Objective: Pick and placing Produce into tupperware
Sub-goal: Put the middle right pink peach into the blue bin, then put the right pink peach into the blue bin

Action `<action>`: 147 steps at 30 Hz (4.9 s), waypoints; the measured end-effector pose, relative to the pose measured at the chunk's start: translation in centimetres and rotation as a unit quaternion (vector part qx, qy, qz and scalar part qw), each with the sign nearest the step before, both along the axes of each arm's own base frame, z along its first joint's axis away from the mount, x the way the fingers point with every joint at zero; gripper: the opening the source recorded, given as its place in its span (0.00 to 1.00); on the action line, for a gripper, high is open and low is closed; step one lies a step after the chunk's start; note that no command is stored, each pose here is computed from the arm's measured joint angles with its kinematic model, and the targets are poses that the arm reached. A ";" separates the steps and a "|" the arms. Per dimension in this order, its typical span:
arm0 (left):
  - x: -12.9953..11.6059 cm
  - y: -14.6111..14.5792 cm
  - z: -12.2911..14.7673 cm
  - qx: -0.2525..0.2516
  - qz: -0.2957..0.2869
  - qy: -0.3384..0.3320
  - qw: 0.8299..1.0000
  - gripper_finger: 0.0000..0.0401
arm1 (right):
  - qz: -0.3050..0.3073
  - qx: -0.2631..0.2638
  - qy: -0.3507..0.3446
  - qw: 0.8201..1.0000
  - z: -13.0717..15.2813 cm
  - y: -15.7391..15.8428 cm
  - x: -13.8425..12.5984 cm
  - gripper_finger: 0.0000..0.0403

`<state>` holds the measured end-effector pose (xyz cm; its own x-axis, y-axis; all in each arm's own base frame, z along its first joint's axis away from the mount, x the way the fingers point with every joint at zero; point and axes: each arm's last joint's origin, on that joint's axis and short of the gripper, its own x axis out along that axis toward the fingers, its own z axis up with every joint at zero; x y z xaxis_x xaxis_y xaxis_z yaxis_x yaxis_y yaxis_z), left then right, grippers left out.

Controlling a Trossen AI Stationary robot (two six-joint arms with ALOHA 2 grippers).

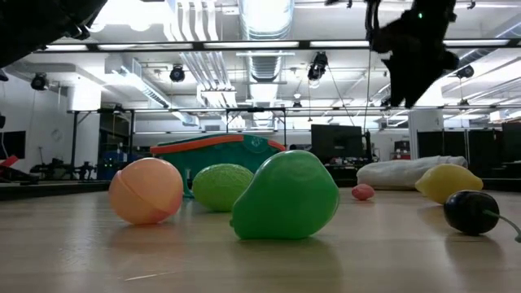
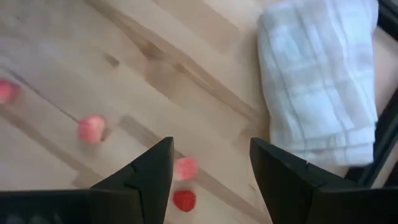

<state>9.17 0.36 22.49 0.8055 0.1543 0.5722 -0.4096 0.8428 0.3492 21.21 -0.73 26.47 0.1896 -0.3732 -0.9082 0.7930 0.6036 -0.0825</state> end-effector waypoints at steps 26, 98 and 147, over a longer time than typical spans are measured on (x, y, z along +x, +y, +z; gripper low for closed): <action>0.0 0.0 0.0 -0.034 -0.028 -0.007 0.999 0.00 | -0.027 0.112 -0.033 0.993 -10.1 0.3 -1.6 0.50; 0.0 0.0 -0.1 -0.035 -0.028 -0.007 0.999 0.00 | 0.219 -0.039 -0.304 0.926 -4.4 -8.0 13.7 0.10; 0.0 0.0 -0.1 -0.042 -0.033 -0.008 0.999 0.00 | 0.337 0.056 -0.103 0.934 2.7 -2.9 10.2 0.48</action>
<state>9.18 0.34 22.43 0.8059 0.1493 0.5729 -0.3574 0.8942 0.2696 31.39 -3.65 29.16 0.5229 -0.0112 -0.8523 0.2216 0.9673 0.1233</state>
